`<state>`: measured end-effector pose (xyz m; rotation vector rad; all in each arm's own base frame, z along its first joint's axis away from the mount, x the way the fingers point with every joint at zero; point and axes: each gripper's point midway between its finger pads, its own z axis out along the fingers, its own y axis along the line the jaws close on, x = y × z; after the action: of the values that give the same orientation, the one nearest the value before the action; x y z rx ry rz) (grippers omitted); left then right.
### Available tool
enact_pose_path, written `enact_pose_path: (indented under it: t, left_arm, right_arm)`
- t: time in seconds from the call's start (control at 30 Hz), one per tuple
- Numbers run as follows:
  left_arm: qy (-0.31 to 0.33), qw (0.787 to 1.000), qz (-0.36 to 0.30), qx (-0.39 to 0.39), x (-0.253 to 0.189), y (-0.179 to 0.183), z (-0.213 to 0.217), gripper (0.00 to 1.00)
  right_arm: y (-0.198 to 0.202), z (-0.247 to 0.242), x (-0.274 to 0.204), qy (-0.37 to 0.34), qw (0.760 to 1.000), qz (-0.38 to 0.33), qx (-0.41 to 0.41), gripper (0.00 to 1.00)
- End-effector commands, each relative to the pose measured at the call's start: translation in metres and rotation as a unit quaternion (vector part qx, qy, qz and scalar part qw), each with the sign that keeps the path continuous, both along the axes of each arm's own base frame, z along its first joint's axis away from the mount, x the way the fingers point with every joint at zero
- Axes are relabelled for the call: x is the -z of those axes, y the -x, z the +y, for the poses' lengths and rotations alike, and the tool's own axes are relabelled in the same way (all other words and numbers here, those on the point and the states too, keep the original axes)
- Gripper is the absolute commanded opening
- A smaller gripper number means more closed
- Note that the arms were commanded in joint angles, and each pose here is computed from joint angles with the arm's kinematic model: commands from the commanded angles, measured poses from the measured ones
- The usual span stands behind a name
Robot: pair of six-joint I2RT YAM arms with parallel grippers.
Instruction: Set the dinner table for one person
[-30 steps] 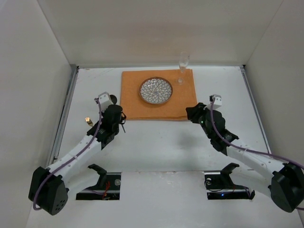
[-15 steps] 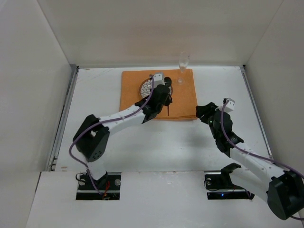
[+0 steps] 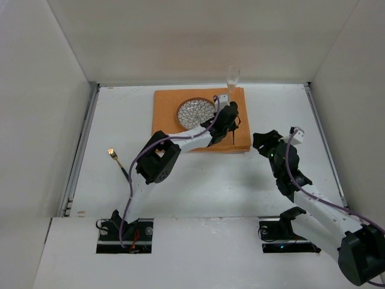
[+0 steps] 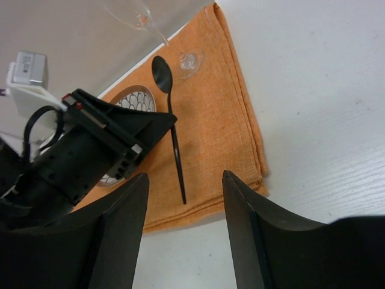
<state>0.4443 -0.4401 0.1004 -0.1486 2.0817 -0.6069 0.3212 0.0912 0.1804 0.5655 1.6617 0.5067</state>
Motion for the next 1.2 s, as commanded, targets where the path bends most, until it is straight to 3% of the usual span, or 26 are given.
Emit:
enact_pose_path:
  t: [0.0,0.6,0.8,1.17]
  left_arm:
    - [0.052,0.998,-0.027,-0.007,-0.039,-0.017,-0.017,0.00]
    - [0.035,0.999,0.011,-0.040,0.017,-0.028,-0.011,0.05]
    - [0.036,0.998,0.003,-0.047,0.007,-0.023,-0.006,0.17]
    - [0.034,0.998,-0.017,-0.045,-0.025,-0.005,0.007,0.21]
  right_arm:
    - [-0.005,0.001,-0.014,-0.012,1.000,-0.025,0.005,0.58]
    - [-0.005,0.005,-0.012,-0.016,1.000,-0.023,-0.005,0.58]
    - [-0.006,0.005,-0.010,-0.014,1.000,-0.019,-0.003,0.59]
    - [-0.001,-0.001,-0.018,-0.019,0.999,-0.033,0.003,0.59]
